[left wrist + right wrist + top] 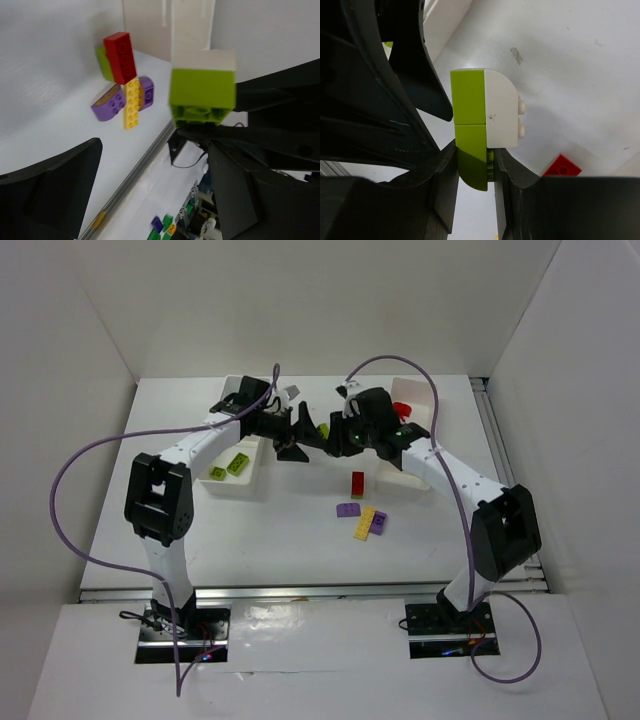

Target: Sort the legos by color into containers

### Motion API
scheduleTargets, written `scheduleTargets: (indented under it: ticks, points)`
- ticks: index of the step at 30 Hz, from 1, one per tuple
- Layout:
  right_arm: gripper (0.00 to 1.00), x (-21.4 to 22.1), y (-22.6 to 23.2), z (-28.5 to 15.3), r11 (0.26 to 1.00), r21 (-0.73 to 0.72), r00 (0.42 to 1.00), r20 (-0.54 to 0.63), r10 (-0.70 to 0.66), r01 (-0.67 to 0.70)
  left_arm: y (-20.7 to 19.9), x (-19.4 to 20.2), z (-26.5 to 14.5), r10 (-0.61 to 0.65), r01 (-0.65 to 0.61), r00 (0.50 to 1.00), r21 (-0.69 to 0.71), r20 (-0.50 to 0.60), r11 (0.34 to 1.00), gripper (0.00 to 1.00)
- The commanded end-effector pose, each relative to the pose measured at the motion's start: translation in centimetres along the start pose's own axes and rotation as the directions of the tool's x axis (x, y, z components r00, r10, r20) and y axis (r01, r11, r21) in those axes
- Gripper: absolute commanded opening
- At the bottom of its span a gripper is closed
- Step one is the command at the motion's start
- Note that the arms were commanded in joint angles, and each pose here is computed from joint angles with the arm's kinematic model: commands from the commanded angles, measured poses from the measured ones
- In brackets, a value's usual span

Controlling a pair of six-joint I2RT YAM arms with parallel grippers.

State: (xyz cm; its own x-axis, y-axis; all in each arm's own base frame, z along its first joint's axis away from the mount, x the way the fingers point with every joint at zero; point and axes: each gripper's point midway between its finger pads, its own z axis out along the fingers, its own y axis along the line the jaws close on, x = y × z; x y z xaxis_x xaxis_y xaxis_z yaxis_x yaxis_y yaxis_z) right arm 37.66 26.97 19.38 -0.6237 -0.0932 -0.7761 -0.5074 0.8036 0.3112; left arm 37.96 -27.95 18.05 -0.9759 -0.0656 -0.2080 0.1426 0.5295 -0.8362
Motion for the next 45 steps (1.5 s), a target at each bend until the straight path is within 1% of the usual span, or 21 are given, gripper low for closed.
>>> scheduleTargets:
  ticks: [1,2,3,5,8,11,12,13,17,18,20,21,22,23,24,28,32,34,36,39,45]
  points:
    - [0.1,-0.9,1.1,-0.6,0.999,-0.037,0.999,0.036,0.004,-0.002,-2.2,-1.4,-0.1,0.049,-0.054,0.998,0.134,0.04,0.989,0.97]
    - [0.1,-0.9,1.1,-0.6,0.999,-0.037,0.999,0.036,0.004,-0.002,-2.5,-0.9,-0.2,0.035,-0.039,0.999,0.162,0.028,0.986,0.97]
    - [0.1,-0.6,1.0,-0.7,0.999,-0.034,1.0,0.027,0.005,-0.004,-2.7,-0.9,-0.2,0.043,-0.048,0.999,0.181,0.029,0.982,0.95]
    - [0.1,-0.6,1.0,-0.7,0.999,-0.034,1.0,0.027,0.005,-0.004,-3.5,-1.1,-0.4,0.076,-0.084,0.996,0.213,0.045,0.973,0.93]
    - [0.1,-0.6,1.0,-0.7,0.999,-0.034,1.0,0.027,0.005,-0.004,-3.5,-1.4,-0.4,0.073,-0.083,0.996,0.207,0.056,0.975,0.93]
    - [0.1,-1.0,1.3,-0.8,0.999,-0.046,0.999,0.034,0.003,-0.002,-3.0,-1.4,-0.1,0.053,-0.065,0.997,0.204,0.062,0.977,0.89]
    - [0.1,-0.8,1.3,-0.8,0.999,-0.043,1.0,0.025,0.005,-0.004,-3.6,-1.3,-0.3,0.037,-0.05,0.997,0.224,0.062,0.973,0.86]
    - [0.1,-0.8,1.3,-0.8,0.999,-0.043,1.0,0.025,0.005,-0.004,-3.7,-1.6,-0.3,0.052,-0.07,0.995,0.238,0.082,0.969,0.85]
    - [0.1,-0.8,1.3,-1.1,0.999,-0.043,1.0,0.025,0.005,-0.004,-3.9,-2.2,-0.3,0.047,-0.068,0.994,0.224,0.097,0.972,0.84]
    - [0.1,-0.8,1.3,-1.1,0.999,-0.043,1.0,0.025,0.005,-0.004,-3.9,-2.5,-0.2,0.057,-0.078,0.993,0.224,0.1,0.972,0.81]
    - [0.1,-0.8,1.3,-1.1,0.999,-0.043,1.0,0.025,0.005,-0.004,-4.0,-2.8,-0.2,0.053,-0.078,0.992,0.225,0.113,0.971,0.79]
    - [0.1,-0.8,1.3,-1.1,0.999,-0.043,1.0,0.025,0.005,-0.004,-3.4,-3.0,-0.3,0.026,-0.052,0.992,0.217,0.122,0.975,0.79]
    - [0.1,-0.6,1.3,-1.2,0.999,-0.041,1.0,0.016,0.007,-0.007,-3.6,-3.0,-0.5,0.035,-0.064,0.991,0.221,0.13,0.973,0.77]
    - [0.1,-0.9,1.4,-1.4,0.999,-0.043,1.0,0.025,0.005,-0.004,-2.9,-3.1,-0.5,0.003,-0.032,0.991,0.21,0.134,0.977,0.77]
    - [0.1,-0.9,1.4,-1.4,0.999,-0.043,1.0,0.025,0.005,-0.004,-3.5,-3.3,-0.8,0.032,-0.067,0.987,0.222,0.157,0.973,0.77]
    - [0.1,-0.5,1.3,-1.4,0.999,-0.041,1.0,0.016,0.007,-0.007,-4.2,-3.6,-1.2,0.026,-0.069,0.983,0.238,0.181,0.969,0.77]
    - [0.1,-0.2,1.3,-1.4,0.999,-0.039,1.0,0.008,0.009,-0.009,-4.7,-3.8,-1.4,0.032,-0.08,0.982,0.257,0.188,0.963,0.83]
    - [0.1,-0.2,1.3,-1.4,0.999,-0.039,1.0,0.008,0.009,-0.009,-4.8,-4.1,-1.3,0.032,-0.08,0.982,0.257,0.188,0.963,0.83]
    - [0.1,-0.7,1.4,-1.5,0.999,-0.042,1.0,0.018,0.007,-0.006,-4.2,-4.4,-0.8,0.027,-0.074,0.982,0.244,0.188,0.967,0.81]
    - [0.1,-0.7,1.4,-1.5,0.999,-0.042,1.0,0.018,0.007,-0.006,-4.3,-4.5,-0.8,0.029,-0.072,0.984,0.244,0.175,0.967,0.78]
    - [0.1,-0.5,1.3,-1.2,0.999,-0.039,1.0,0.009,0.009,-0.008,-4.1,-4.5,-0.6,0.039,-0.082,0.985,0.248,0.171,0.965,0.75]
